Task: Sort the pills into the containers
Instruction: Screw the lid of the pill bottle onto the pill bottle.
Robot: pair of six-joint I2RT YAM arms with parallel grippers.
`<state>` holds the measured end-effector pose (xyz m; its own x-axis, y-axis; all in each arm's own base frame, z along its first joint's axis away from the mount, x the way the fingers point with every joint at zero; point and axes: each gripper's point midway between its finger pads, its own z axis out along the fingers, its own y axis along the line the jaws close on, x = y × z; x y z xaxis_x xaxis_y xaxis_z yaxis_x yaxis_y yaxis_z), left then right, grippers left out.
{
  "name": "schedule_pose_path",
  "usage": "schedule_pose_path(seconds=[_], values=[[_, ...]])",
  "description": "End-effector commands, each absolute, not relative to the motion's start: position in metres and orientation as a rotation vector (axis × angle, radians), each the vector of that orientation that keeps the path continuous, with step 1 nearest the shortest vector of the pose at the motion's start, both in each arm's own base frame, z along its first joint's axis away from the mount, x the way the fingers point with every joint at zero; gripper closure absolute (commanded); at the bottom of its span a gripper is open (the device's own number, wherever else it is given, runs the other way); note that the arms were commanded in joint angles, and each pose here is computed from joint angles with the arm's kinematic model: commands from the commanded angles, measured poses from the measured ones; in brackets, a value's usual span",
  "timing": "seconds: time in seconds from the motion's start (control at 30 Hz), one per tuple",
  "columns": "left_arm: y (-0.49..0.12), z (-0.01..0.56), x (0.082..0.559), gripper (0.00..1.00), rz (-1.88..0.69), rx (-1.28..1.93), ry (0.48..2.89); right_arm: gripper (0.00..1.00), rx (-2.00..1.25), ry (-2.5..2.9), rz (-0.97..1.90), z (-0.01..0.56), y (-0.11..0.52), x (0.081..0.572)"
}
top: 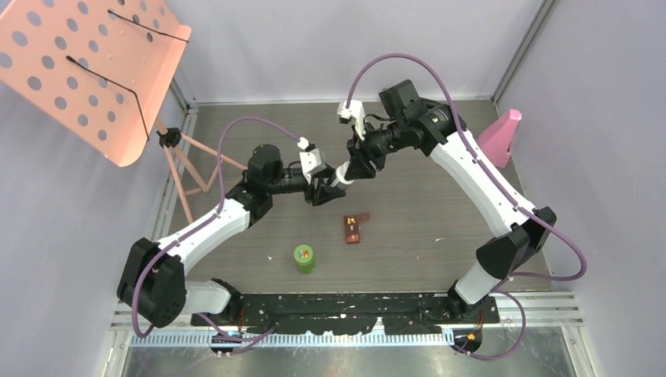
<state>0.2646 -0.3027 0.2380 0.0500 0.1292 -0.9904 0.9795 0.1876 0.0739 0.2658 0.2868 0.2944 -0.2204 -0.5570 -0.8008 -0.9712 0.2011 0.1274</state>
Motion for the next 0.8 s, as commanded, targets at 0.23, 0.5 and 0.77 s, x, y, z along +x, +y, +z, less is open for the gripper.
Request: schedule_pose_path(seconds=[0.23, 0.5, 0.77], values=[[-0.292, 0.286, 0.296, 1.0, -0.726, 1.098, 1.224, 0.86, -0.948, 2.155, 0.951, 0.293, 0.307, 0.285], [-0.287, 0.273, 0.31, 1.0, -0.66, 1.061, 1.255, 0.53, -0.336, 2.347, 0.899, 0.286, 0.301, 0.3], [-0.293, 0.247, 0.304, 1.0, -0.726, 1.078, 1.294, 0.01, -0.424, 1.953, 0.972, 0.374, 0.287, 0.311]])
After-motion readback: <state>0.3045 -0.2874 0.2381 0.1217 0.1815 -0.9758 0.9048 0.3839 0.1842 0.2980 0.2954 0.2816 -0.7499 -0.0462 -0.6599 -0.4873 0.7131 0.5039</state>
